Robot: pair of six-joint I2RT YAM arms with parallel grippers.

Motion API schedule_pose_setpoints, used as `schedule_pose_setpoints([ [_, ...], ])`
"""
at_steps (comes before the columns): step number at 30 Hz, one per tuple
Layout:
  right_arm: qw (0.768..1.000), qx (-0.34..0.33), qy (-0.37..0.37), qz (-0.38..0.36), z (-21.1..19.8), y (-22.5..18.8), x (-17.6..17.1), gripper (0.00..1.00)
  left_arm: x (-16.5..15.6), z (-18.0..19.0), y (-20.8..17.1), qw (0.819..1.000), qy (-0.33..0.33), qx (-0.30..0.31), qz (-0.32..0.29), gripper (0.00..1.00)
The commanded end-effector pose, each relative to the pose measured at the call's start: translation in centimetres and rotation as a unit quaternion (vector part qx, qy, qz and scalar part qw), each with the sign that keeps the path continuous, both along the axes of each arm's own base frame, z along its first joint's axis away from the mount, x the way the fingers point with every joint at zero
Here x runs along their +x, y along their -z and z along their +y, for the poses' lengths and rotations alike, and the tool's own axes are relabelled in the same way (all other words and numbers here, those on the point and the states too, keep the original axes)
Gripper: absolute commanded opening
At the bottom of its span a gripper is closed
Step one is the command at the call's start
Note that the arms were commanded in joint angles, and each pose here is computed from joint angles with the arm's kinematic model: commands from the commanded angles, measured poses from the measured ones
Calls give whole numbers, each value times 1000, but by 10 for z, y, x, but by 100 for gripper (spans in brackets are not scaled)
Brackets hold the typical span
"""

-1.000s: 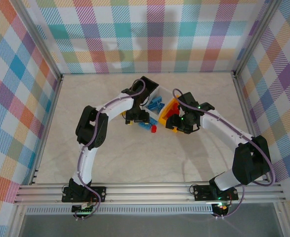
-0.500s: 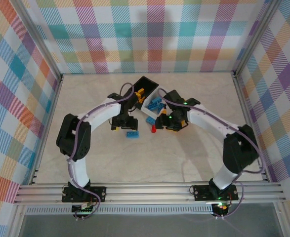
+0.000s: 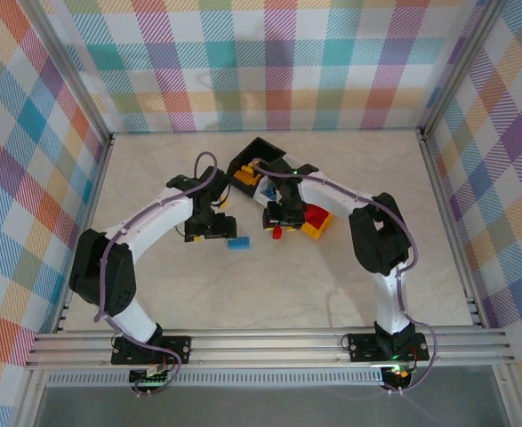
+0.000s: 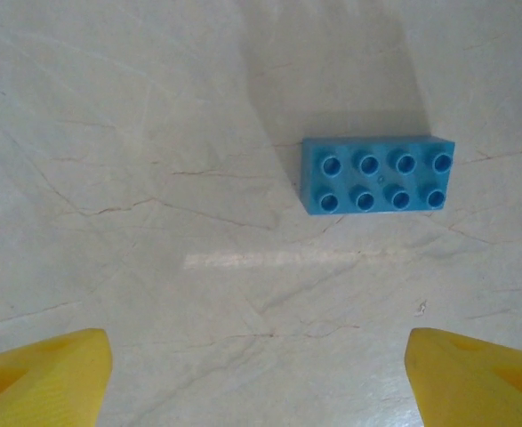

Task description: Sort the legos into containers by color

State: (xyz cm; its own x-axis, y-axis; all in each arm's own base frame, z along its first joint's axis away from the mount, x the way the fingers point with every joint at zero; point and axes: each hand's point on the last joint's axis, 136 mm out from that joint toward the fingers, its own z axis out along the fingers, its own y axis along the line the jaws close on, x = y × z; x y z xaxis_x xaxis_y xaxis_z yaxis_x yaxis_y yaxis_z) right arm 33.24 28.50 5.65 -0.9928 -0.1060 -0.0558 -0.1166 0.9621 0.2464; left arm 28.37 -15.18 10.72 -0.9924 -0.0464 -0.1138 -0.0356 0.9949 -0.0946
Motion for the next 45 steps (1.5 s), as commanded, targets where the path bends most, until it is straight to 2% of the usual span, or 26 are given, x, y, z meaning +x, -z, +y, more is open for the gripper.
schedule_pose_setpoints([
  [1,1000,-18,-9,7,1,4,1,56,-11,8,-6,1000,9,-7,4,86],
  [9,999,-32,-9,20,8,24,7,52,-15,23,-9,1000,9,-11,6,87],
  [15,999,-45,-11,23,10,30,5,34,-8,19,-13,999,51,-12,1,87],
  [20,999,-48,-6,11,4,12,0,24,2,10,-10,995,95,-21,-7,87],
  [24,999,-40,-1,-13,-4,-17,-4,18,8,-7,-4,987,158,-33,-5,91],
  [26,999,-37,2,-25,-10,-32,-4,16,13,-15,1,981,192,-19,-6,93],
  [30,998,-31,29,-52,-37,-61,7,16,25,-41,11,955,297,-7,-23,93],
  [34,996,-32,55,-68,-71,-74,25,16,28,-68,13,906,418,-31,-55,94],
  [40,993,-36,91,-65,-105,-66,52,16,30,-82,27,851,522,-43,-45,95],
  [45,993,-40,101,-56,-118,-54,70,16,25,-85,36,815,576,-51,-38,96],
])
